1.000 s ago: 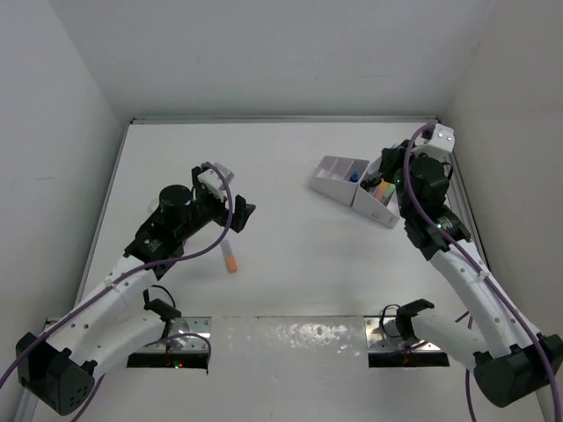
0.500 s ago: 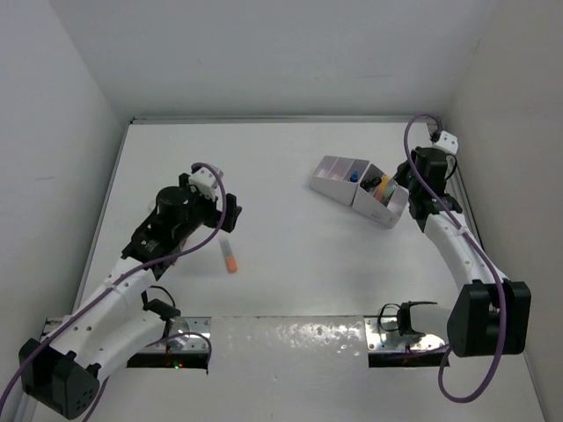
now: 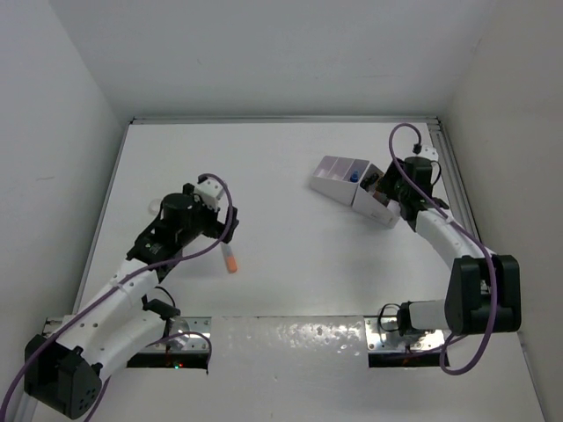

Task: Sort the stationery into containers
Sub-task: Place the pen in the storage box, then pick up the pen from the center of the board, then place the pen in the storage box.

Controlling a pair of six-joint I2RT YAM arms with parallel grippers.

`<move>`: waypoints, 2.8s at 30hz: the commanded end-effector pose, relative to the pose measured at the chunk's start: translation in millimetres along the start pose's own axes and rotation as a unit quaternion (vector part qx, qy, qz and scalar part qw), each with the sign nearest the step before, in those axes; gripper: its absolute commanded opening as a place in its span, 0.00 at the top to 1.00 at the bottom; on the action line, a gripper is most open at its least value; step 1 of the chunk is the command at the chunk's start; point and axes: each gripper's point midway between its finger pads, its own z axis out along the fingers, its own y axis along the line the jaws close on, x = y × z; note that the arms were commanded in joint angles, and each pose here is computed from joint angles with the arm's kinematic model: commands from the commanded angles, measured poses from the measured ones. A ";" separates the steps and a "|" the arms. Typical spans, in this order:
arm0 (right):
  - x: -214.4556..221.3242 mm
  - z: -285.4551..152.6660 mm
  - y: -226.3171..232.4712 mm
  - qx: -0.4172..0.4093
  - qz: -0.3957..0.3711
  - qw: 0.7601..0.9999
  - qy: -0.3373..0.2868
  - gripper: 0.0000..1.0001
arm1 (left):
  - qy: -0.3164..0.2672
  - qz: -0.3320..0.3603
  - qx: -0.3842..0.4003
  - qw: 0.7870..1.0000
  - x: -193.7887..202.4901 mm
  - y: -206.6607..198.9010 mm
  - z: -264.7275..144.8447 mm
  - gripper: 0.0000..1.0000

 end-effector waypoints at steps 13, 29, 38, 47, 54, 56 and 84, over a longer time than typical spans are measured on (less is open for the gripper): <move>-72.9 -68.9 46.6 -0.060 -0.062 0.994 -0.067 0.27 | 0.081 0.595 0.468 0.648 117.7 -44.5 -13.5 0.16; -43.2 -135.3 77.4 -0.148 -0.050 0.984 -0.080 0.29 | 0.139 0.610 0.509 0.592 163.9 -36.7 12.1 0.28; -43.6 -151.1 85.6 -0.160 -0.067 0.981 -0.088 0.29 | 0.214 0.566 0.543 0.582 184.5 -30.4 10.5 0.92; -38.2 -163.9 99.8 -0.172 -0.080 0.978 -0.087 0.33 | 0.155 0.449 0.460 0.750 110.9 -50.7 32.1 1.00; -12.1 -171.4 160.5 -0.240 -0.110 0.963 -0.055 0.35 | -0.028 0.205 0.223 0.953 -65.7 -37.0 46.3 1.00; -1.7 -174.2 187.2 -0.285 -0.128 0.949 -0.038 0.33 | -0.085 0.170 0.188 0.964 -90.1 -43.8 30.4 1.00; 20.0 -215.7 339.9 -0.519 -0.073 0.851 0.008 0.56 | -0.162 0.137 0.224 0.951 -106.2 -100.2 0.1 1.00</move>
